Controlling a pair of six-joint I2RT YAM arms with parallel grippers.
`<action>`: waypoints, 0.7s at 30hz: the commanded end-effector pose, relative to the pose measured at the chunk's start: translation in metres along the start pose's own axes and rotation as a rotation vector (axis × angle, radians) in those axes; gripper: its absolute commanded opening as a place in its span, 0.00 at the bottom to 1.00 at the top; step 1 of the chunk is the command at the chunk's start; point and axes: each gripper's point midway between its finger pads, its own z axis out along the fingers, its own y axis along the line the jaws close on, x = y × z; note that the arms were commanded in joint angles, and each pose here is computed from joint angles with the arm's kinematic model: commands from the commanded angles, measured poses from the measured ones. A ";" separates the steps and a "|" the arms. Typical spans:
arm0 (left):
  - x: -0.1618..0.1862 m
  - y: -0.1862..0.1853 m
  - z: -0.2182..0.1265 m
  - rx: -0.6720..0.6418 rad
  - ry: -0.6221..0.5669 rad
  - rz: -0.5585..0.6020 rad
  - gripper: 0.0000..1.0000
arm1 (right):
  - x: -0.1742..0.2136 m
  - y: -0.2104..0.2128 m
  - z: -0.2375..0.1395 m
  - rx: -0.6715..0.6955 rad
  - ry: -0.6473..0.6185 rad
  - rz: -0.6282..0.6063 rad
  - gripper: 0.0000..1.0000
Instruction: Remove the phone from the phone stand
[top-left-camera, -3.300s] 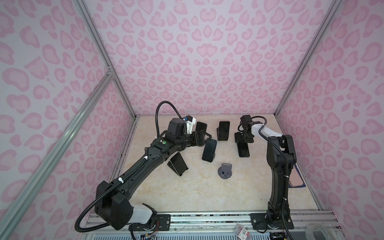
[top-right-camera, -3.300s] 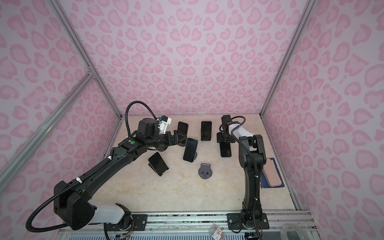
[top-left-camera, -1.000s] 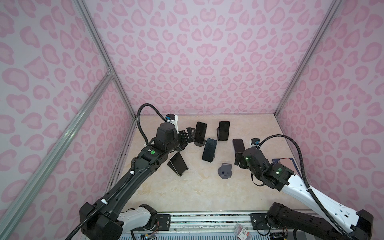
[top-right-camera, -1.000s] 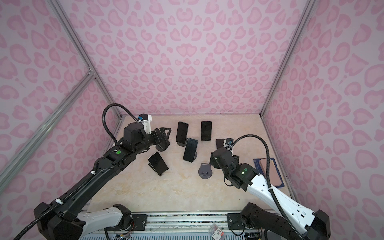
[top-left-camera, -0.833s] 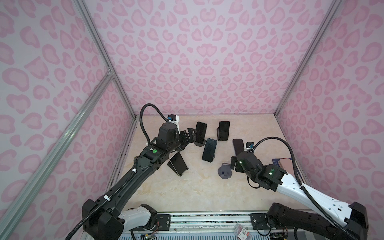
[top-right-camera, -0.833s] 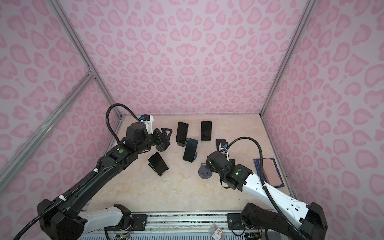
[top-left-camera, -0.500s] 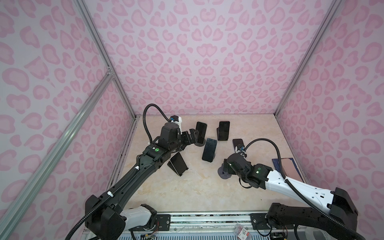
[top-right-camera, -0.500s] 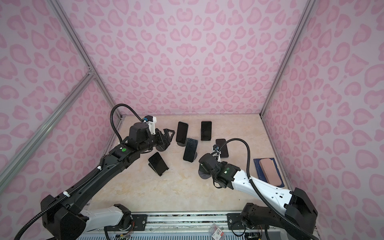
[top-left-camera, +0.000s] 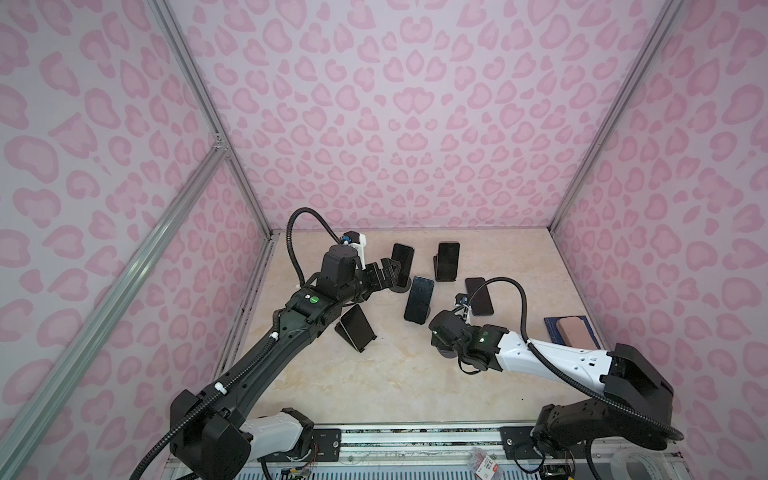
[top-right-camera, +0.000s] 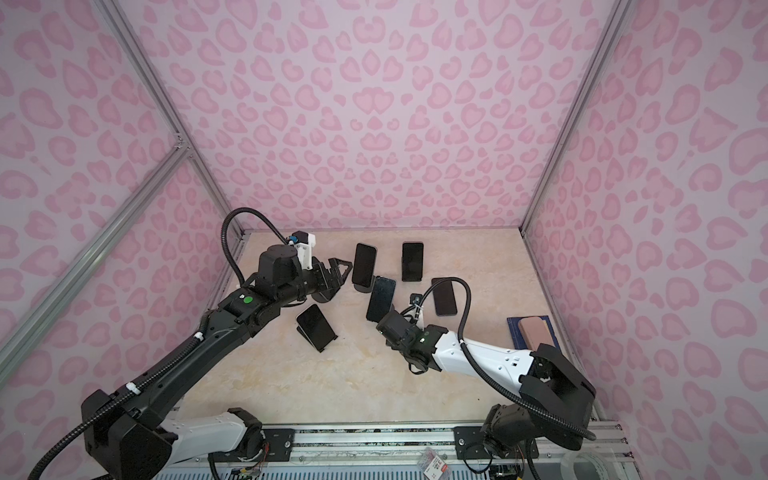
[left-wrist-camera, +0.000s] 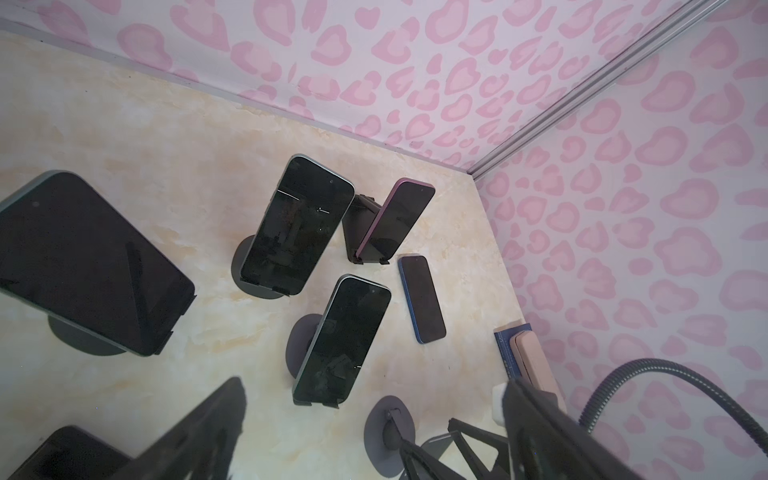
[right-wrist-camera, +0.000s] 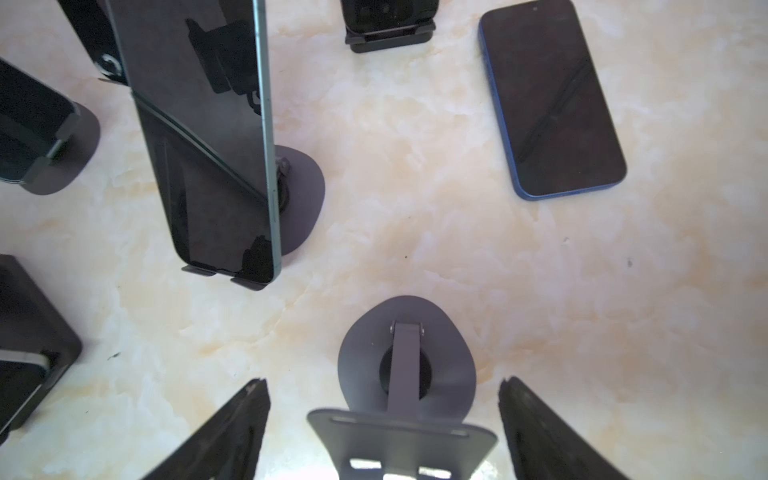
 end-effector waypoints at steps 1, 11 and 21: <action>-0.009 -0.009 -0.001 0.038 -0.035 0.001 0.99 | 0.001 -0.010 0.003 0.073 -0.035 0.007 0.86; -0.009 -0.010 -0.001 0.043 -0.035 -0.001 0.99 | 0.007 -0.016 0.004 0.120 -0.025 -0.011 0.80; -0.007 -0.011 0.000 0.046 -0.031 0.001 0.99 | 0.020 -0.012 -0.002 0.040 0.051 -0.086 0.77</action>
